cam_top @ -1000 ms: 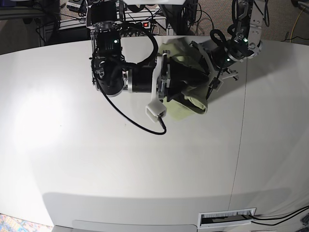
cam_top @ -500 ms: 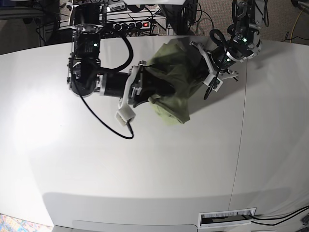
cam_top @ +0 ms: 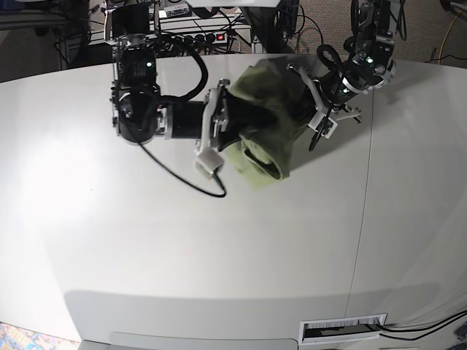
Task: Fold the T-shirt properly
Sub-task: 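Lift the bundle with both grippers and turn it over, then release the right gripper and tuck the bundle's loose edge under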
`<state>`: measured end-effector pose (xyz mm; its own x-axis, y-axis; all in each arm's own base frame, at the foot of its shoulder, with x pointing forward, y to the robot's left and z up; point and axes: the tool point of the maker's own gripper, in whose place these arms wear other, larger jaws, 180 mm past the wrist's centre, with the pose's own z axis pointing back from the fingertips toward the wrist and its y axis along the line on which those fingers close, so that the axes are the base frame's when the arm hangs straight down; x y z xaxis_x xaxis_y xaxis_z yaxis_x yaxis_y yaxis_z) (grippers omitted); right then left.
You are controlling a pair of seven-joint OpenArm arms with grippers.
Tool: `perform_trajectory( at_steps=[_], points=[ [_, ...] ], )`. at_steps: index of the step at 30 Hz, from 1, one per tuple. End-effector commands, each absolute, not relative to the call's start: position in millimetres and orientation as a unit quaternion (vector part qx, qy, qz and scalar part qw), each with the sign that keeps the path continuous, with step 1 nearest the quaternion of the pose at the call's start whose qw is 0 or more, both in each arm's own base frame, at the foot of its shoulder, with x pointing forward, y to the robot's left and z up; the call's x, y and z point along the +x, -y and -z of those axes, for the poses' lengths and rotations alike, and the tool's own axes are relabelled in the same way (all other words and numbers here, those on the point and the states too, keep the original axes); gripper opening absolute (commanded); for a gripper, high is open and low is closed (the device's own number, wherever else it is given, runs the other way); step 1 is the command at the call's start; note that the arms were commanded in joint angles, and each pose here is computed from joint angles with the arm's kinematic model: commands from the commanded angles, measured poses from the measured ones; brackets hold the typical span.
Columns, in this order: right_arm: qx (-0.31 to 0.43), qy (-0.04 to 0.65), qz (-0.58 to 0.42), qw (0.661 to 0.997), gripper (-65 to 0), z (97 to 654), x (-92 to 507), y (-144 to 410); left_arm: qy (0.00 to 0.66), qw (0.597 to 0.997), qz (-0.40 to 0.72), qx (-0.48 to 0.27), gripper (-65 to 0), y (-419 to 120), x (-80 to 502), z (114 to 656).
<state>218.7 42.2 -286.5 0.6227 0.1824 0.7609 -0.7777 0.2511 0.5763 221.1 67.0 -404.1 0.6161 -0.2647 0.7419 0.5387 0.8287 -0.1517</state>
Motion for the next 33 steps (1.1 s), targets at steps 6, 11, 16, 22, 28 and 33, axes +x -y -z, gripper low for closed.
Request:
perform_trajectory(
  at_steps=[6,11,16,22,28,33],
  points=[
    [0.519,0.273,-0.369,0.721,-37.3,284.5,205.0,-64.2,0.365,0.887,0.234,-0.162,-63.7,-75.5,220.6,407.9],
    [0.587,0.283,-0.35,0.673,-37.3,253.9,198.4,-72.1,0.365,0.887,0.234,-0.162,-63.7,-75.3,220.6,407.9],
    [0.609,0.3,-0.35,0.646,-37.4,233.2,197.6,-75.2,0.363,0.888,0.242,-0.148,-63.7,-79.1,221.1,409.5],
    [0.605,0.332,-0.326,0.647,-37.4,223.5,213.3,-58.6,0.39,0.882,0.259,-0.053,-63.7,-101.4,238.5,393.8],
    [0.593,0.378,-0.283,0.653,-37.5,214.5,236.7,-33.1,0.438,0.853,0.278,0.049,-63.7,-120.6,259.8,353.7],
    [0.581,0.407,-0.26,0.655,-37.6,207.9,251.3,-18.4,0.483,0.827,0.275,0.086,-63.7,-124.1,270.7,315.6]
  ],
)
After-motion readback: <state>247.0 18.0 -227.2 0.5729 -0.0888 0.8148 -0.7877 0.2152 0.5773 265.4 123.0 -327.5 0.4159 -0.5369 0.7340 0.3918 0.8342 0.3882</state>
